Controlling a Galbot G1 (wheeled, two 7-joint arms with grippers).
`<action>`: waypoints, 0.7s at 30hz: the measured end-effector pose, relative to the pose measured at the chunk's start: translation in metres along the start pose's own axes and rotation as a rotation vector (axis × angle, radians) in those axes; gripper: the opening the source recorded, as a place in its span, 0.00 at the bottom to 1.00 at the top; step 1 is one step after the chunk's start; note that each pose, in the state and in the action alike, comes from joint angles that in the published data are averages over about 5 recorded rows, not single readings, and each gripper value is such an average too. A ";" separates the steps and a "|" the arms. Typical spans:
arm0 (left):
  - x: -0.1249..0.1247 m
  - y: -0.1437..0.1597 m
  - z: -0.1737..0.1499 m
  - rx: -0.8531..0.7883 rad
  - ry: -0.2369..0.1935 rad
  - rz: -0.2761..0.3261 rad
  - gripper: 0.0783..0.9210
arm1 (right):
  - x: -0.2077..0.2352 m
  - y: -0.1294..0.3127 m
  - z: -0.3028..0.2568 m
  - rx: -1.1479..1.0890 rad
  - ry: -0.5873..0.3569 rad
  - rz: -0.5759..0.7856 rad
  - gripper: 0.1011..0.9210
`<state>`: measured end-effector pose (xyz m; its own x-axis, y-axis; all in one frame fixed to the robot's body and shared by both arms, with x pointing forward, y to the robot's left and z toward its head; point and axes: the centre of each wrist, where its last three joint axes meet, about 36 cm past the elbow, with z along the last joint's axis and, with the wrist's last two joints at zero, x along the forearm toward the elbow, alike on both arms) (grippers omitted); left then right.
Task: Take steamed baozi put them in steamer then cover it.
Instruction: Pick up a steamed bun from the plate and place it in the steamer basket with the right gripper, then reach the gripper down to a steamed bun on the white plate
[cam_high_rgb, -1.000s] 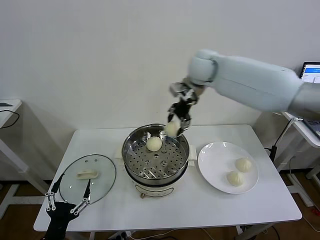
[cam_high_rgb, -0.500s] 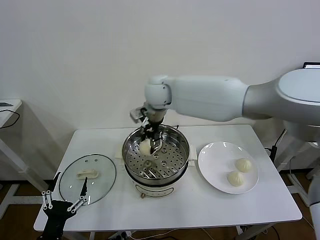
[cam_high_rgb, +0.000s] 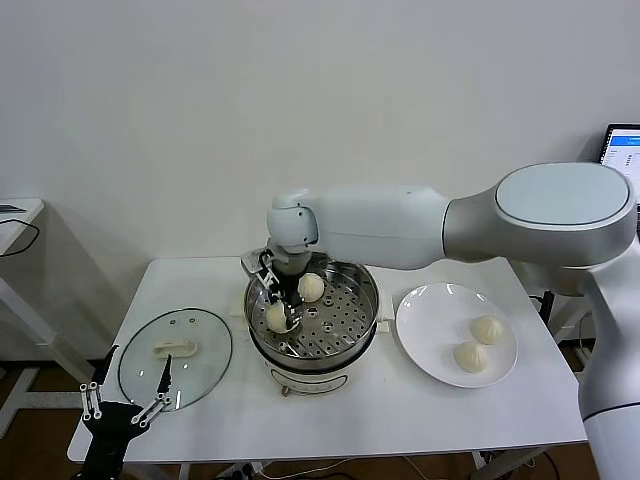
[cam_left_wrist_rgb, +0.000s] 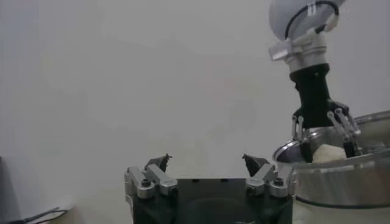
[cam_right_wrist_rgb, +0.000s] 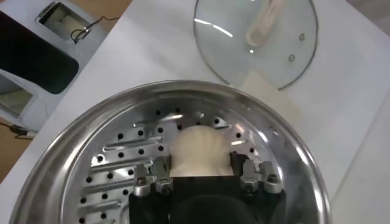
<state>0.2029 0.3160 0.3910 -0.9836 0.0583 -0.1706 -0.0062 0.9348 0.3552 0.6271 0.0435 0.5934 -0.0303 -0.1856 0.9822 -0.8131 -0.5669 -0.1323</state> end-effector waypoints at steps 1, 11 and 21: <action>0.000 0.000 0.000 0.000 0.000 -0.001 0.88 | 0.000 0.000 0.000 0.000 -0.001 0.001 0.75; 0.000 0.000 0.000 0.000 -0.001 -0.007 0.88 | 0.026 0.012 0.015 0.013 -0.010 0.029 0.88; -0.002 -0.004 0.000 0.008 -0.001 0.001 0.88 | 0.119 0.047 0.121 -0.018 -0.001 0.105 0.88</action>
<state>0.2049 0.3126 0.3899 -0.9834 0.0595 -0.1714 -0.0040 0.9374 0.3483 0.6553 -0.1027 0.6883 -0.1156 -0.2438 0.9629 -0.8157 -0.5298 -0.2321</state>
